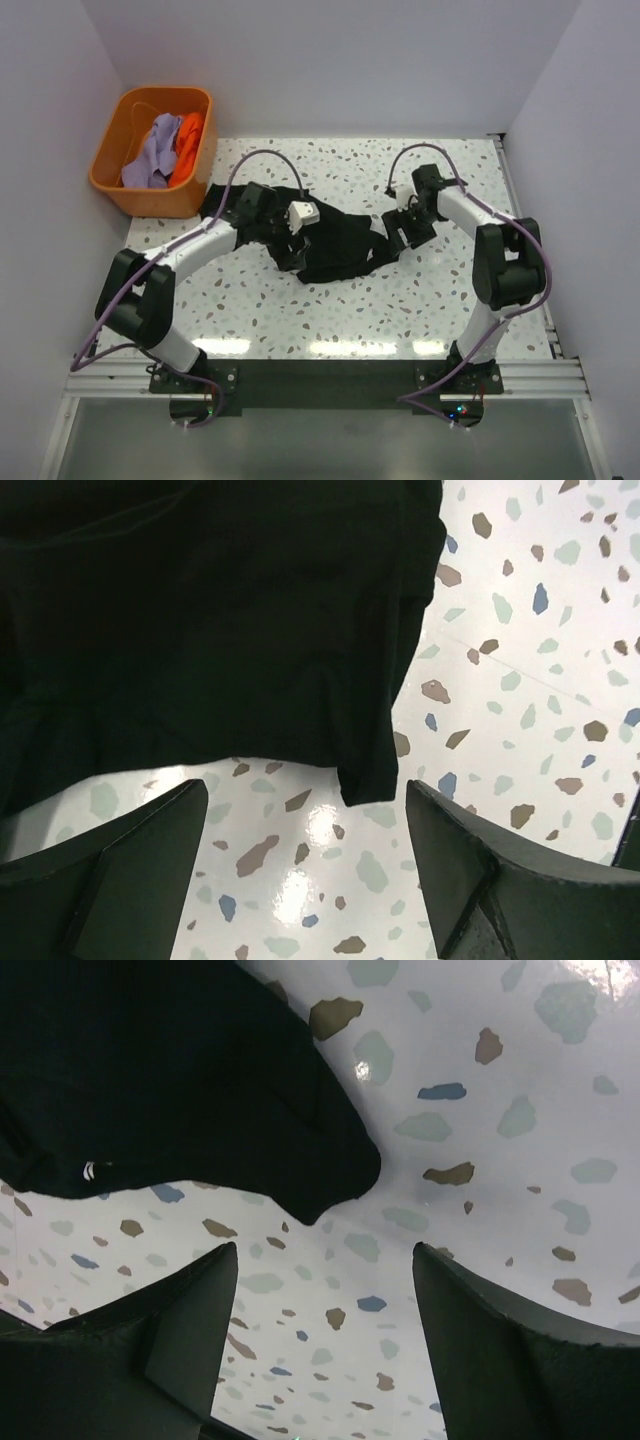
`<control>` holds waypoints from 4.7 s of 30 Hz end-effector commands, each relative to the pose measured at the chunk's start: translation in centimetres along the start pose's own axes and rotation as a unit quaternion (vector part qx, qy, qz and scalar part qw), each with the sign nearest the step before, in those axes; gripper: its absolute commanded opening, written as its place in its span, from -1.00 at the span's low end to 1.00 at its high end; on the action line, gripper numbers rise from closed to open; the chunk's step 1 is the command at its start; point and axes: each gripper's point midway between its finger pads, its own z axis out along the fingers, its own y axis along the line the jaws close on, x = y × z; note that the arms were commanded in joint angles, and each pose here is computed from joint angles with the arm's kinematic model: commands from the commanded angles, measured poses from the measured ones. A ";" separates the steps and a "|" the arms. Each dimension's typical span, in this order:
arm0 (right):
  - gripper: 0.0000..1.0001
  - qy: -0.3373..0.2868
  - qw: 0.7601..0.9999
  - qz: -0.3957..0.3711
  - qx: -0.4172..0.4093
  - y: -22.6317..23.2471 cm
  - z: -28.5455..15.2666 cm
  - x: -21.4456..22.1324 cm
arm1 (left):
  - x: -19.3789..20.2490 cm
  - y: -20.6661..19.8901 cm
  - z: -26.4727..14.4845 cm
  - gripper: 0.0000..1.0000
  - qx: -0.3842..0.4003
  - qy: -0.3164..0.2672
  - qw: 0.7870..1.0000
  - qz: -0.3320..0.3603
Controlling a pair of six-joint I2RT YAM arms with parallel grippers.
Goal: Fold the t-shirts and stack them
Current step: Flatten the tshirt out
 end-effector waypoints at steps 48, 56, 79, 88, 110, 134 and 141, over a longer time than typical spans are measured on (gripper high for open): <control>-1.00 -0.685 0.652 0.016 0.324 4.4 -53.3 -4.5 | -27.5 -7.7 -41.3 -1.00 -0.312 -0.591 0.729 0.149; -1.00 -0.725 0.602 -0.007 0.334 5.5 -58.2 -5.8 | -29.4 -8.7 -43.9 -1.00 -0.298 -0.623 0.713 0.121; 0.97 -0.378 0.867 -0.109 0.305 -7.5 -25.5 -25.1 | -14.8 26.7 -24.4 0.96 -0.488 -0.244 0.816 -0.189; 0.97 -0.186 0.952 -0.106 0.218 -4.7 -17.2 -9.2 | -9.5 22.5 -13.9 1.00 -0.300 -0.120 0.939 -0.114; 0.03 0.123 0.963 -0.090 0.221 -8.3 -4.2 7.3 | -5.5 31.1 4.5 0.11 -0.282 0.041 0.959 -0.009; 0.00 -0.043 0.932 -0.116 0.341 -20.7 -6.4 -14.9 | 3.1 6.0 -6.5 -0.16 -0.066 0.100 0.989 -0.091; 0.03 0.010 0.972 -0.112 0.206 -13.0 -7.7 -7.3 | 0.3 11.8 -3.8 -0.16 -0.111 0.079 0.986 -0.098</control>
